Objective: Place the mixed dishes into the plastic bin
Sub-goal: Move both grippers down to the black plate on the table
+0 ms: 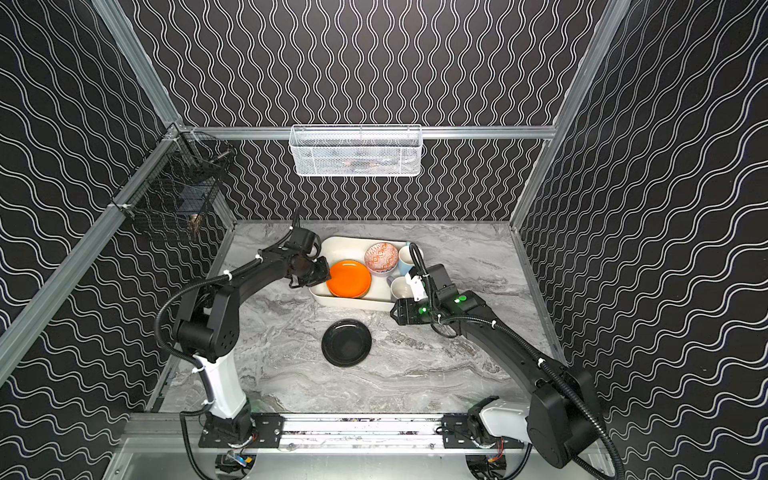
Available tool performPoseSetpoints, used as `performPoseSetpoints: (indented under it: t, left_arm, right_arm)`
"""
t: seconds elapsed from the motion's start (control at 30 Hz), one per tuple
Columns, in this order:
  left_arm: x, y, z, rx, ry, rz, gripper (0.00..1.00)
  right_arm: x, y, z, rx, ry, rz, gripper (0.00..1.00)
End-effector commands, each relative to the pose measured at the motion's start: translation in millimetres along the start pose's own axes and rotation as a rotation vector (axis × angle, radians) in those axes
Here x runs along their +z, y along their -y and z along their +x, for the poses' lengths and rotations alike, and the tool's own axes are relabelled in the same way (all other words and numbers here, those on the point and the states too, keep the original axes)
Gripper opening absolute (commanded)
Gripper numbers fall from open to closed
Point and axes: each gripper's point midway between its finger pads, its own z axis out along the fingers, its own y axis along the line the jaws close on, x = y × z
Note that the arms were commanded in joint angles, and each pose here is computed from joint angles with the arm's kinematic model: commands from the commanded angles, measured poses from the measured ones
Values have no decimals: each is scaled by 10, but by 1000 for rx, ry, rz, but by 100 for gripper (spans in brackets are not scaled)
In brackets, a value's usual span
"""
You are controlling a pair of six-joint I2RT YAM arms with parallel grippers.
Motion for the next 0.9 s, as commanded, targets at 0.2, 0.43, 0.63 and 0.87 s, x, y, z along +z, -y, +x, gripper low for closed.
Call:
performPoseSetpoints:
  t: [0.2,0.43,0.63,0.87]
  left_arm:
    - [-564,88,357,11,22,109,48]
    - [-742,-370,1101,-38,8,96,55]
    - [-708,-617,1601,-81,-14,143,57]
    - [-704,-713,1803,-54,-10,152,57]
  right_arm:
    - [-7,-110,80,-4,-21,-71,75]
    - [142,-306,329,-10,-65,-92,73]
    - [467,-504,652,-40,-126,-78,68]
    - [807,-587,878,-41,-190,-49,46]
